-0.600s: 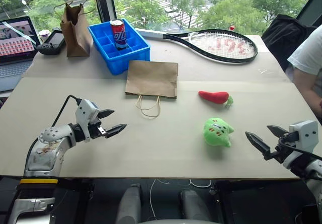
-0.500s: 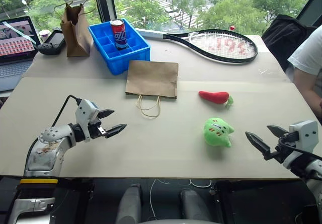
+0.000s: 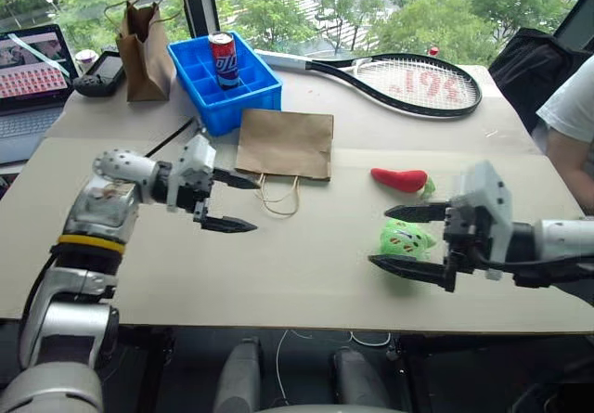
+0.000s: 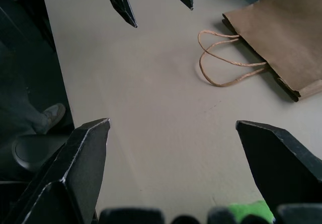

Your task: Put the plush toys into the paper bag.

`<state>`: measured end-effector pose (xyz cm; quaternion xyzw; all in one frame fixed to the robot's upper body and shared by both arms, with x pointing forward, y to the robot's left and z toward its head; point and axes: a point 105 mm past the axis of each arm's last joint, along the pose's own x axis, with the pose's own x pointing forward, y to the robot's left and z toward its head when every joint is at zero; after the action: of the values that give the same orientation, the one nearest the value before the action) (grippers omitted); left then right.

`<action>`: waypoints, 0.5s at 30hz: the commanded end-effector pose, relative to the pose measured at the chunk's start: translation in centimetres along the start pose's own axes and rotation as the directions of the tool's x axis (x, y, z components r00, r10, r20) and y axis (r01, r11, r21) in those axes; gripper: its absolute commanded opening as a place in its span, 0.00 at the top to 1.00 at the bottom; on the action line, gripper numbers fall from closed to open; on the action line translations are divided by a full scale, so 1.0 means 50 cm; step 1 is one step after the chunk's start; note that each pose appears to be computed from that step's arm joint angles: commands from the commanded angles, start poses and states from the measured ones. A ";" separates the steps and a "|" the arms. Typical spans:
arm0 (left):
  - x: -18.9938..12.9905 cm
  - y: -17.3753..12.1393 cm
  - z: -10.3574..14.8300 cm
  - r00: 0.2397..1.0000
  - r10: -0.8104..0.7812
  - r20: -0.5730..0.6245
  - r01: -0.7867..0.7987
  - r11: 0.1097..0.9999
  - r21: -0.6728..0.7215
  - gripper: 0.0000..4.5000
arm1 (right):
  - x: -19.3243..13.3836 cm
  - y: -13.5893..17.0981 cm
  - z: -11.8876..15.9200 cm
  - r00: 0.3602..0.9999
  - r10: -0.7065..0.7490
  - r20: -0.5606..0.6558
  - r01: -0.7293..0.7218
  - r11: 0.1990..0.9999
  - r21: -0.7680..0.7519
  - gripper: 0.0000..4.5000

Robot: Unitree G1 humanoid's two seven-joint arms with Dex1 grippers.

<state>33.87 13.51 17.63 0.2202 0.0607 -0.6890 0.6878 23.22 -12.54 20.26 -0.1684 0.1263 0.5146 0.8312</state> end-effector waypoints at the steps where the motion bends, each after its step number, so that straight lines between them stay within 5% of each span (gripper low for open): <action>1: 0.020 0.051 0.010 0.998 0.017 -0.068 -0.009 0.993 0.118 0.00 | 0.029 -0.007 0.001 0.998 -0.061 -0.030 0.060 0.997 -0.048 0.01; 9: 0.033 0.081 -0.047 0.976 0.080 -0.202 -0.049 0.987 0.154 0.00 | 0.046 0.000 -0.003 0.993 -0.119 -0.013 0.119 0.993 -0.029 0.01; 12: 0.043 0.085 -0.074 0.960 0.109 -0.257 -0.072 0.986 0.150 0.16 | 0.049 -0.007 0.000 0.987 -0.159 0.004 0.159 0.987 -0.026 0.00; 15: 0.049 0.095 -0.082 0.950 0.150 -0.276 -0.110 0.982 0.154 0.42 | 0.050 -0.016 0.006 0.982 -0.190 0.019 0.190 0.981 -0.030 0.00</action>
<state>38.65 13.04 12.53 0.3503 0.1205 -0.6232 0.6888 25.01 -10.91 18.85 -0.1759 0.1164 0.4435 0.8711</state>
